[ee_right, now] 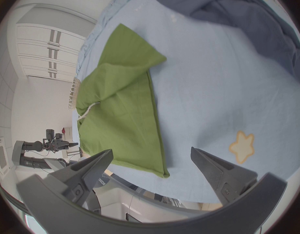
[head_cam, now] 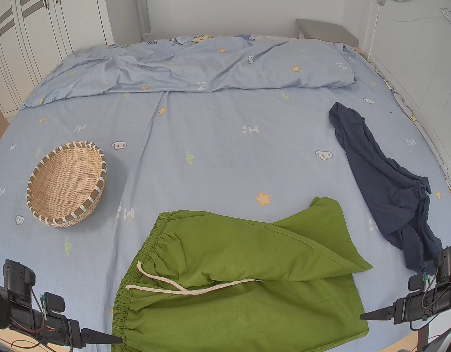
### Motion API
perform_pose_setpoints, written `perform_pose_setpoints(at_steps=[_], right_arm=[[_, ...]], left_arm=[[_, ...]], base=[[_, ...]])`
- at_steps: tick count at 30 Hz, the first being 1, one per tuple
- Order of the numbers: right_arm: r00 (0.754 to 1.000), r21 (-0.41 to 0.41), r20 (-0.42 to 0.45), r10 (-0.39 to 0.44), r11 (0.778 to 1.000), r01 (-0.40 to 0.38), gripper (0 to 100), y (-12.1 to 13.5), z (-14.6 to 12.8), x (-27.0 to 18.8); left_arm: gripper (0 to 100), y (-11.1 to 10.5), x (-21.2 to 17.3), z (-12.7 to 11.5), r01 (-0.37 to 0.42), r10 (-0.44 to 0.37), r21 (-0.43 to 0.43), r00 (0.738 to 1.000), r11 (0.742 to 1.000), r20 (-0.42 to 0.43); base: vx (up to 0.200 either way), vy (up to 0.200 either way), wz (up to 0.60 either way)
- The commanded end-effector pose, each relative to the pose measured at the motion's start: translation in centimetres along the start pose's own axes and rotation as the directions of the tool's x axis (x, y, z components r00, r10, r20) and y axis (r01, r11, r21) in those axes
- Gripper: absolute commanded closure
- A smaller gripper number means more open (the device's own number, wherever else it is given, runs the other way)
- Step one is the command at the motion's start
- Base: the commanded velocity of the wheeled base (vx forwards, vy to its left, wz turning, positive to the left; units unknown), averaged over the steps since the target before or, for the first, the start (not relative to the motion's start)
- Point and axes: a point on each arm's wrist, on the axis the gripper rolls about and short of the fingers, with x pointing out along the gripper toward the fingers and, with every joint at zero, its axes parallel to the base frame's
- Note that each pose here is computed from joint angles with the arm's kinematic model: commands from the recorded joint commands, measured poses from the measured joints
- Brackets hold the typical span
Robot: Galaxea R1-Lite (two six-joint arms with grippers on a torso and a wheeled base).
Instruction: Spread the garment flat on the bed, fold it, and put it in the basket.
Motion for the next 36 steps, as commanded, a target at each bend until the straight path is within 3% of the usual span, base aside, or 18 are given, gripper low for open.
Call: perform_pose_setpoints(at_steps=[1,5,7,9,12,19,27,36], right_arm=[[0.938,-0.172,0.345,0.031,0.985,0.031,0,2.0,0.8,-4.0],[0.894,-0.264,0.442,0.075,0.963,0.050,0,3.5,3.1,-5.6],[0.894,-0.264,0.442,0.075,0.963,0.050,0,3.5,3.1,-5.6],[0.859,-0.362,0.492,0.145,0.931,0.050,0,5.4,6.2,-6.9],[0.845,-0.403,0.501,0.188,0.914,0.035,0,6.6,8.4,-7.3],[0.848,-0.488,0.455,0.272,0.873,-0.018,0,9.0,12.9,-6.1],[0.862,-0.509,0.414,0.292,0.859,-0.047,0,9.6,13.0,-5.1],[0.865,-0.505,0.411,0.288,0.862,-0.047,0,9.5,13.0,-5.0]], left_arm=[[0,-6.4,-6.4,2.6,0.056,-0.088,0.124,0.957,0.991,0.275],[0,-7.7,-6.0,6.2,0.077,-0.125,0.192,0.961,0.978,0.249],[0,-7.7,-6.0,6.2,0.077,-0.125,0.192,0.961,0.978,0.249],[0,-7.2,-4.1,11.6,0.090,-0.145,0.216,0.956,0.972,0.254],[0,-6.3,-2.0,15.4,0.091,-0.153,0.233,0.952,0.968,0.264],[0,-6.2,2.6,21.1,0.126,-0.198,0.282,0.949,0.951,0.244],[0,-6.4,6.6,25.9,0.152,-0.216,0.267,0.949,0.952,0.228],[0,-5.5,10.1,26.3,0.170,-0.209,0.224,0.963,0.960,0.167]], base=[[0.000,0.000,0.00],[0.000,0.000,0.00],[0.000,0.000,0.00],[0.000,0.000,0.00],[0.000,0.000,0.00],[0.000,0.000,0.00],[0.000,0.000,0.00],[0.000,0.000,0.00]])
